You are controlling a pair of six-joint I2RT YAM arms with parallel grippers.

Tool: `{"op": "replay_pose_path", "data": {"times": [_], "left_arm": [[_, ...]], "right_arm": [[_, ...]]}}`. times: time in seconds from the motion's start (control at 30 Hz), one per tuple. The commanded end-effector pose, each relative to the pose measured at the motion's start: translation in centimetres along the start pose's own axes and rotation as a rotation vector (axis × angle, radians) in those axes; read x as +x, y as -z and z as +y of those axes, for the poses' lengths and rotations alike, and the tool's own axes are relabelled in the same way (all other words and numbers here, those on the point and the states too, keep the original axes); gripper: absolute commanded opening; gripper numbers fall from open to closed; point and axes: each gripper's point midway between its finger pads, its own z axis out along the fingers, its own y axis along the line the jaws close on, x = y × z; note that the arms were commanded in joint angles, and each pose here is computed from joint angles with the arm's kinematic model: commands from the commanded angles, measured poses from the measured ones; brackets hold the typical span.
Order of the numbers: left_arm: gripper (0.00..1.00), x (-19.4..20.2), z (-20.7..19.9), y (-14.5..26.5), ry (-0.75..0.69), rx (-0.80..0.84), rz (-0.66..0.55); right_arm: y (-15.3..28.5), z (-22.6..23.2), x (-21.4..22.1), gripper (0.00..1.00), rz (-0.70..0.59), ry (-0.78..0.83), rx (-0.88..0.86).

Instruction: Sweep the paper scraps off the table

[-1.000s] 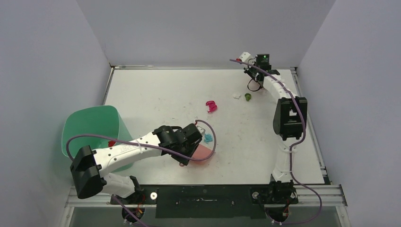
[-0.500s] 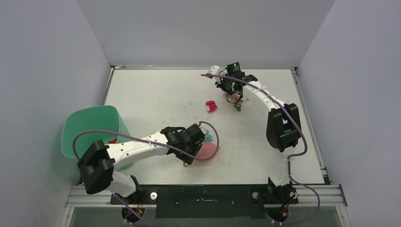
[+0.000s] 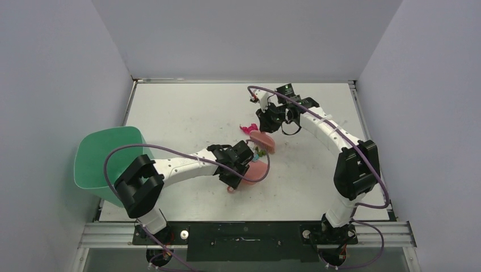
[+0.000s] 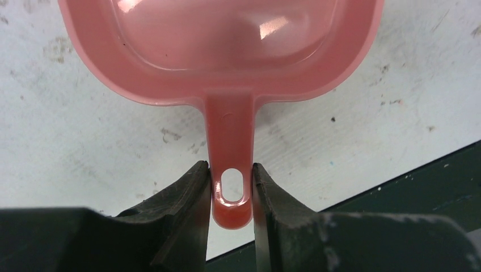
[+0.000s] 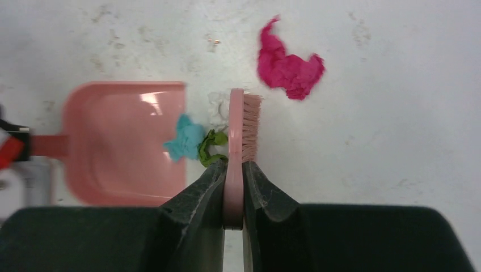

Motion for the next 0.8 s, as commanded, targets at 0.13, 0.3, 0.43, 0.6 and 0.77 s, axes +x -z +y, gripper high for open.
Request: {"op": "replay_pose_path", "data": {"times": [0.13,0.3,0.43,0.6,0.77], "left_arm": [[0.0,-6.3,-1.4,-0.9,-0.013,0.019,-0.116],[0.0,-7.4,-1.0,0.6,0.008,-0.001,-0.191],[0.0,-6.9,0.2,2.8,0.039,-0.023,-0.252],[0.0,-5.4,1.8,5.1,0.08,-0.043,-0.292],[0.0,-2.9,3.5,5.5,0.124,-0.069,-0.267]], "right_arm": [[2.4,10.0,-0.6,0.05,-0.026,-0.24,-0.346],[4.7,8.0,-1.5,0.05,-0.051,-0.177,-0.27],[7.1,4.1,-2.8,0.05,-0.084,-0.128,-0.176],[8.9,-0.1,-6.1,0.05,-0.139,-0.066,-0.075],[7.9,-3.7,-9.3,0.05,-0.168,0.01,0.068]]}}
